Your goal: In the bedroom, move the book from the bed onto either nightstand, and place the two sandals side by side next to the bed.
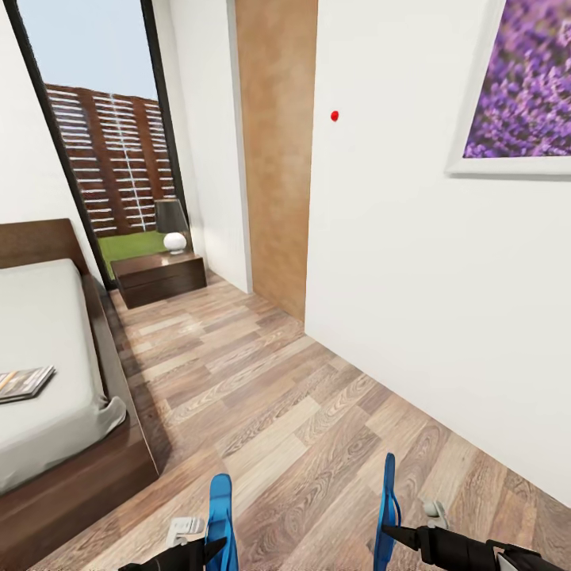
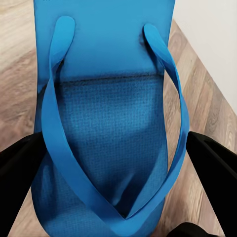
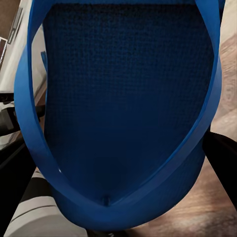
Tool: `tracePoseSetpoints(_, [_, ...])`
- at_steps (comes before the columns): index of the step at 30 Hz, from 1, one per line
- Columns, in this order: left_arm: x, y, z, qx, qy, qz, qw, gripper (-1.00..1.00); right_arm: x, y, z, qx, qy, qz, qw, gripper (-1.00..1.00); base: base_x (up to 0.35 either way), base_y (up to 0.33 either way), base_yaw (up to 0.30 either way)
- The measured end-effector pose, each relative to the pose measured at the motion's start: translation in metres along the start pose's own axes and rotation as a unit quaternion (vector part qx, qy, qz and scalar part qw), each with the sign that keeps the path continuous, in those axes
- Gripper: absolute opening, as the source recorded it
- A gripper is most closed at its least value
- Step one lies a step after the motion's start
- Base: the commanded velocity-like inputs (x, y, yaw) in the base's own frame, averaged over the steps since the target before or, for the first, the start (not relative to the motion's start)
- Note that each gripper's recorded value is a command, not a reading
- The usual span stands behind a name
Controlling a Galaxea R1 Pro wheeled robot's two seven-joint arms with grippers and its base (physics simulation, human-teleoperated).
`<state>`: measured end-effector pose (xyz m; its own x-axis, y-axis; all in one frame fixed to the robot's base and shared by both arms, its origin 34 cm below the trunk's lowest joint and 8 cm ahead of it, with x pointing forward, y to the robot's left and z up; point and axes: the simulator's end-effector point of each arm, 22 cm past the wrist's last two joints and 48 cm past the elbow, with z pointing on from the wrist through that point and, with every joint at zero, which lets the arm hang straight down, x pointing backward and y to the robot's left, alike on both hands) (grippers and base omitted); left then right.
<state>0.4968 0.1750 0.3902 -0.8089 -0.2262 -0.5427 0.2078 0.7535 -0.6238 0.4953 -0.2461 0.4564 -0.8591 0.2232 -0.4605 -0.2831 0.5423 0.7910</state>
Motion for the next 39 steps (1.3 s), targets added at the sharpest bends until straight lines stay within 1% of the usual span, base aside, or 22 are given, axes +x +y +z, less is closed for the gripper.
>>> tracePoseSetpoints(35, [0.012,0.006,0.002,-0.003,0.011,-0.009,0.9999,-1.00,0.010,-0.008,0.002,0.003,0.008,0.012,0.9999,-1.00,0.000,0.000,0.000])
tracePoseSetpoints(39, [0.012,0.006,0.002,-0.003,0.011,-0.009,0.9999,-1.00,0.010,-0.008,0.002,0.003,0.009,0.012,0.9999,-1.00,0.148,-0.009,0.000])
